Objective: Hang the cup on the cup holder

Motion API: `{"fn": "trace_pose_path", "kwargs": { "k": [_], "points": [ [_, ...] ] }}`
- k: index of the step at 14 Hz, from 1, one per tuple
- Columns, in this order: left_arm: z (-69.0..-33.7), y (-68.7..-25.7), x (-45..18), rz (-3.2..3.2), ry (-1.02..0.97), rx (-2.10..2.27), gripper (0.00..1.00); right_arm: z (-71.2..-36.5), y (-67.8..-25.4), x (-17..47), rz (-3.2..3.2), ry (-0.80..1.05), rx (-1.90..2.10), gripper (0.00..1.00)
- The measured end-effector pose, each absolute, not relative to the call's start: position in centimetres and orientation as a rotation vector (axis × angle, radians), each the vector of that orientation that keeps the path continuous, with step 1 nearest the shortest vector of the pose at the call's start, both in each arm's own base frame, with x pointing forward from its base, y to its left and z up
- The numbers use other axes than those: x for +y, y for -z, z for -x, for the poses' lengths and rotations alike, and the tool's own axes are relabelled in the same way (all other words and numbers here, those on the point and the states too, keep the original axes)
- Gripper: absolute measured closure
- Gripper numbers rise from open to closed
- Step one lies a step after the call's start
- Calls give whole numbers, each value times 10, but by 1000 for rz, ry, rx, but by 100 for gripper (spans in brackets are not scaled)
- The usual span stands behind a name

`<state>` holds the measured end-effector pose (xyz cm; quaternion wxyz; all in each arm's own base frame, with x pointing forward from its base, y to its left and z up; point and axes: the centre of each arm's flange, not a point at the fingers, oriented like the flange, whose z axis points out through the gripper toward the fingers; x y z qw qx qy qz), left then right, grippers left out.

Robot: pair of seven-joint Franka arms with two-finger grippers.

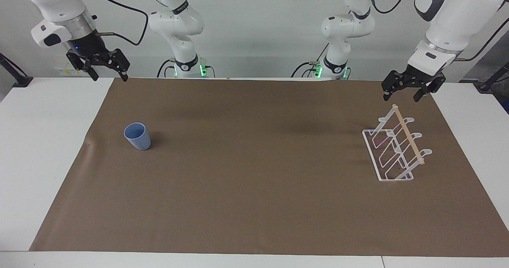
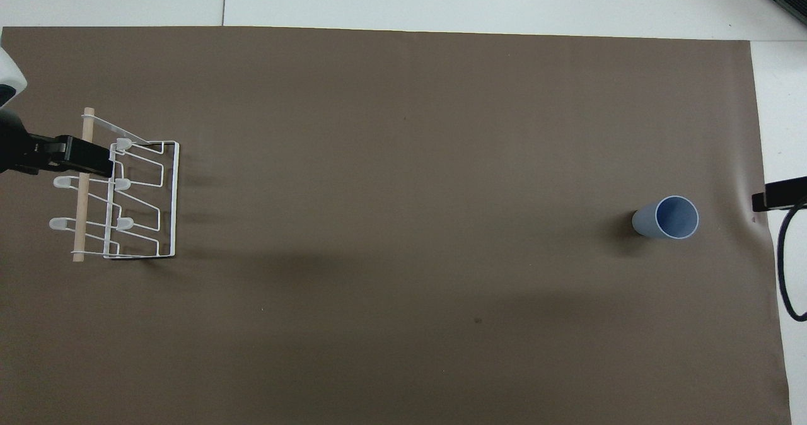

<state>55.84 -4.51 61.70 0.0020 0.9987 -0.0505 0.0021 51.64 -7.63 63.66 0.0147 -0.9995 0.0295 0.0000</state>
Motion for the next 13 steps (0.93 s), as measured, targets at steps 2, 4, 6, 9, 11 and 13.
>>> {"fn": "trace_pose_path", "kwargs": {
  "k": [2,4,6,9,11,13],
  "points": [
    [-558,-617,-45,-3134,-7,-159,0,-517,-637,-74,3111,0,85,0],
    [-558,-617,-45,-3134,-7,-159,0,-517,-637,-73,3111,0,81,0],
    [-558,-617,-45,-3134,-7,-159,0,-517,-637,-72,3111,0,79,0],
    [-558,-617,-45,-3134,-7,-159,0,-517,-635,-72,3111,-4,71,0],
    [-558,-617,-45,-3134,-7,-159,0,-517,-631,-72,3111,-13,26,0],
    [-558,-617,-45,-3134,-7,-159,0,-516,-615,-72,3111,22,13,0]
  ]
}}
